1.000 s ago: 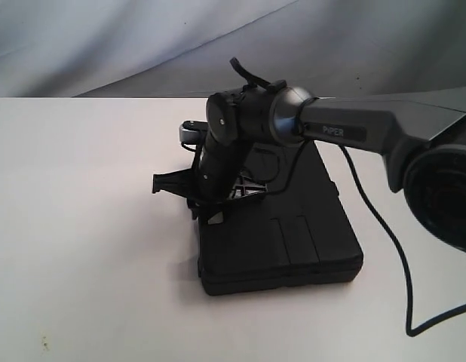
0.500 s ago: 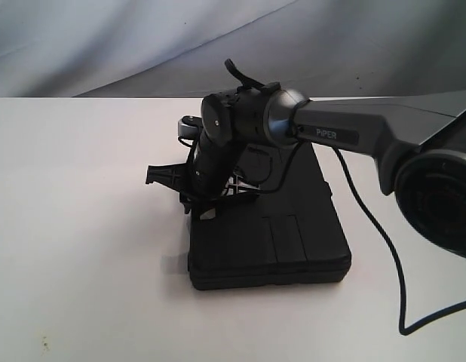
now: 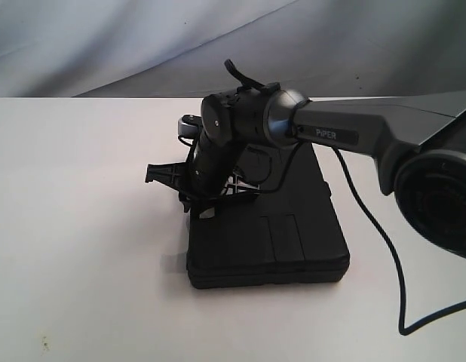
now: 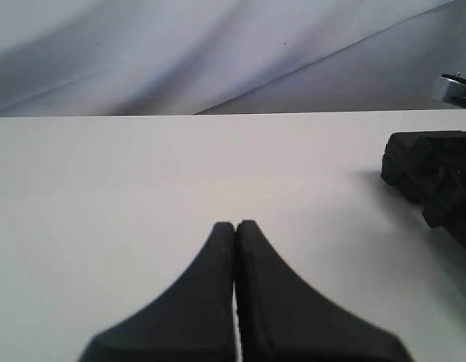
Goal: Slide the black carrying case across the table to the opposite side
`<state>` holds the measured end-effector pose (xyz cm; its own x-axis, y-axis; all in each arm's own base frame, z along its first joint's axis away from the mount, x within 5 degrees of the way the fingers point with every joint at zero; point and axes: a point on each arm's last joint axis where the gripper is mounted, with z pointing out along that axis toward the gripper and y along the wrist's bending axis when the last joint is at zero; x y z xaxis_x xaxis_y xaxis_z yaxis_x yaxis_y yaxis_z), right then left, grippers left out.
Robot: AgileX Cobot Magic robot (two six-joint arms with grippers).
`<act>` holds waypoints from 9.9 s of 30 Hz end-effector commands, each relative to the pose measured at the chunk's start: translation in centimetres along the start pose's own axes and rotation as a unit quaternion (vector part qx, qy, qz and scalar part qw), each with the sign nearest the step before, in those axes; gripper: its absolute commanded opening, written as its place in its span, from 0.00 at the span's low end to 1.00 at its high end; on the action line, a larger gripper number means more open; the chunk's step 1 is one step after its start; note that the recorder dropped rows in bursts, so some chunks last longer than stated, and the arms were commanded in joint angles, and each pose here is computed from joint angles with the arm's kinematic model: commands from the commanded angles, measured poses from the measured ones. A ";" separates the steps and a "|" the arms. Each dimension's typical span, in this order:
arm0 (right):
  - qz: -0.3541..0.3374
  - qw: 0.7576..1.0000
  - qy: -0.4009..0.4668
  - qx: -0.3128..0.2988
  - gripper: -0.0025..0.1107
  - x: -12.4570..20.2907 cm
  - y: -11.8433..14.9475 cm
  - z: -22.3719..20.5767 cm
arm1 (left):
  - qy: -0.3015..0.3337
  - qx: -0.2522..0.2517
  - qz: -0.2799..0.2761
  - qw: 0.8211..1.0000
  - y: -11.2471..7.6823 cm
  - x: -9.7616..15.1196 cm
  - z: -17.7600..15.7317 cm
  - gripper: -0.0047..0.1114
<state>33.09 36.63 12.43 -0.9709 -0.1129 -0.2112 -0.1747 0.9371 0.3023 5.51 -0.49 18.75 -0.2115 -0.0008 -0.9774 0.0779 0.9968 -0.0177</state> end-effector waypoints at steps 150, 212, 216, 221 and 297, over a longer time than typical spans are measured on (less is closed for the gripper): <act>-0.231 0.628 -0.729 0.141 0.02 25.6 -22.8 -32.5 | -0.006 -0.002 0.002 1.000 0.0 0.0 0.0 0.04; -0.053 0.811 -0.562 0.154 0.02 29.0 -27.4 -22.8 | -0.006 -0.002 0.002 1.000 0.0 0.0 0.0 0.04; -0.038 0.817 -0.558 0.142 0.02 29.1 -27.4 -22.7 | -0.006 -0.002 0.002 1.000 0.0 0.0 0.0 0.04; -0.012 0.819 -0.562 0.115 0.02 29.1 -27.3 -22.6 | -0.006 -0.002 0.002 1.000 0.0 0.0 0.0 0.04; 0.003 0.820 -0.564 0.099 0.02 29.1 -27.2 -22.6 | 0.124 0.099 -0.033 0.987 -2.3 -23.0 -2.0 0.04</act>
<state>5.95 0.38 19.22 -0.1795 0.1574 -0.9711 -0.0286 0.9859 0.1651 6.57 -2.30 42.03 -0.3868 -0.0164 -0.9220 0.2379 0.9642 -0.1169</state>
